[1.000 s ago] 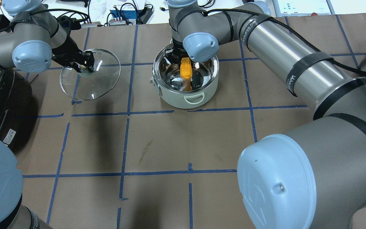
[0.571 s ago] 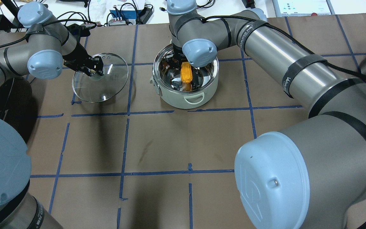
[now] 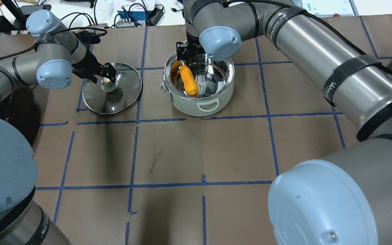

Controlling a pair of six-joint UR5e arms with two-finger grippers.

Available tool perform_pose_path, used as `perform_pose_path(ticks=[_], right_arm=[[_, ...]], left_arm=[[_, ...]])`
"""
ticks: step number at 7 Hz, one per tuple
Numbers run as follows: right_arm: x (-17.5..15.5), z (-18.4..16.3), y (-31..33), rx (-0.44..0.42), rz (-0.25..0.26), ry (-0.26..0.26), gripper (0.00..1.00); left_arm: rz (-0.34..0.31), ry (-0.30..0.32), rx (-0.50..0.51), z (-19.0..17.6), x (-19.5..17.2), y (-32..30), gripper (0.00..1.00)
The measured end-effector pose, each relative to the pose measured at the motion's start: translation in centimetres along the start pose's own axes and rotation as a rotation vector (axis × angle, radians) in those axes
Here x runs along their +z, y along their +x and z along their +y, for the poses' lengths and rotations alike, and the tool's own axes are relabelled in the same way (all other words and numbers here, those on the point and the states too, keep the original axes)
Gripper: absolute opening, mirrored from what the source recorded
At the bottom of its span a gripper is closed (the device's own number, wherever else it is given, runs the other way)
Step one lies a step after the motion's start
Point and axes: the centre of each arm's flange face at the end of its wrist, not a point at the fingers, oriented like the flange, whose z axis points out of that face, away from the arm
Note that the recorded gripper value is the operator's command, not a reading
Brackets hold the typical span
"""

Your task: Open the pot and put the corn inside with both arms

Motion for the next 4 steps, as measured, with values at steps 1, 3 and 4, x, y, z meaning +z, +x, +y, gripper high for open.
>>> perform_pose_path(ticks=[1, 3, 4], right_arm=[[-3.7, 0.8, 2.0, 0.011, 0.005, -0.012, 0.88], [-11.0, 2.9, 8.9, 0.038, 0.019, -0.070, 0.88], [-13.5, 4.6, 11.8, 0.042, 0.022, -0.099, 0.88]], left_arm=[[-0.006, 0.000, -0.004, -0.1, -1.8, 0.2, 1.00], [0.005, -0.074, -0.024, 1.0, -9.5, 1.6, 1.00], [0.014, -0.113, -0.055, 1.6, -14.1, 2.8, 1.00]])
